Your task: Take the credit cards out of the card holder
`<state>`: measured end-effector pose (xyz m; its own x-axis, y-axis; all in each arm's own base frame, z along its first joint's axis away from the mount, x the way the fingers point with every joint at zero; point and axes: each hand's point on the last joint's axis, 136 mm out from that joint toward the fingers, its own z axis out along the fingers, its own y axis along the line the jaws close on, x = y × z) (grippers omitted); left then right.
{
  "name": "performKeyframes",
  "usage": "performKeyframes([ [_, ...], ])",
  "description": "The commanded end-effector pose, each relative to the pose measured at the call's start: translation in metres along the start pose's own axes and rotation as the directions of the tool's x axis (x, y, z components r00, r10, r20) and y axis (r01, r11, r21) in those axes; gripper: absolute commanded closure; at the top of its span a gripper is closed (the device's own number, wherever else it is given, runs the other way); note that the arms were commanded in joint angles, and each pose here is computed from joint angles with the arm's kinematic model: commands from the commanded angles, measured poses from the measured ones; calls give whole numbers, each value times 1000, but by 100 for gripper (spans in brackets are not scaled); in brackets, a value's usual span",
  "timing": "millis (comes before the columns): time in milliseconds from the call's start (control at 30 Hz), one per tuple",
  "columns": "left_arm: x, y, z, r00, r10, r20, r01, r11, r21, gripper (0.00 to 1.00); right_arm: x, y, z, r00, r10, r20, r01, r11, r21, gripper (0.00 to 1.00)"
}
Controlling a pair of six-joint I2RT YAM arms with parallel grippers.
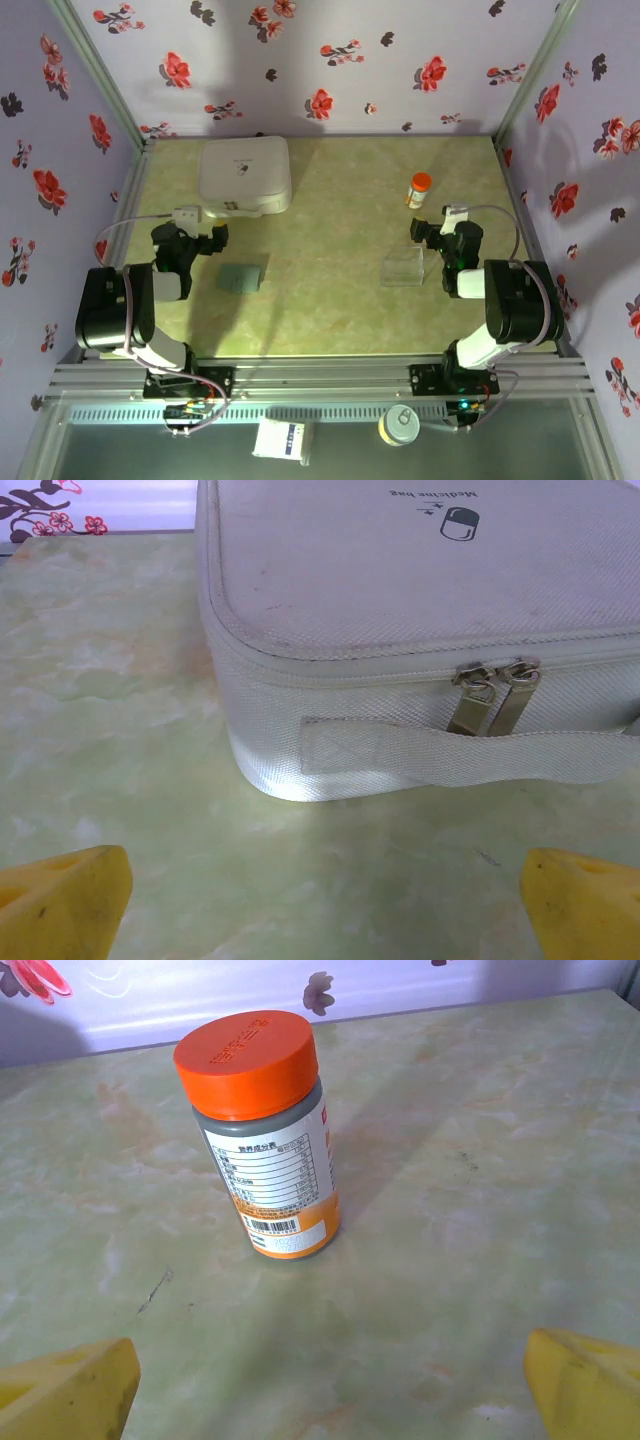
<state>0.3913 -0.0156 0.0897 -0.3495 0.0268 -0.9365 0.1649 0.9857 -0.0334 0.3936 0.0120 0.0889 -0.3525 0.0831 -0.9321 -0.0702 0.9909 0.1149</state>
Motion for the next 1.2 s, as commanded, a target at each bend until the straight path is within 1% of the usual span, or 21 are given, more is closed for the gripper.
performKeyframes([
  [0,-6,-2,-2,999,31,33,-32,999,16,0,-2,2,0,1000,-14,16,14,1000,-15,1],
  [833,-6,-2,-2,999,29,34,-30,999,14,0,-1,1,0,1000,-11,14,12,1000,-15,1],
  [933,-7,4,-1,999,14,32,-13,1000,-19,0,-1,2,0,1000,-11,15,12,1000,-15,1],
  [1067,-7,4,-1,999,13,32,-12,1000,-19,0,-1,2,0,1000,-11,14,11,1000,-15,1],
  [1167,-7,13,0,1000,-7,24,8,998,-64,0,-2,2,0,1000,-12,17,12,1000,-15,1],
])
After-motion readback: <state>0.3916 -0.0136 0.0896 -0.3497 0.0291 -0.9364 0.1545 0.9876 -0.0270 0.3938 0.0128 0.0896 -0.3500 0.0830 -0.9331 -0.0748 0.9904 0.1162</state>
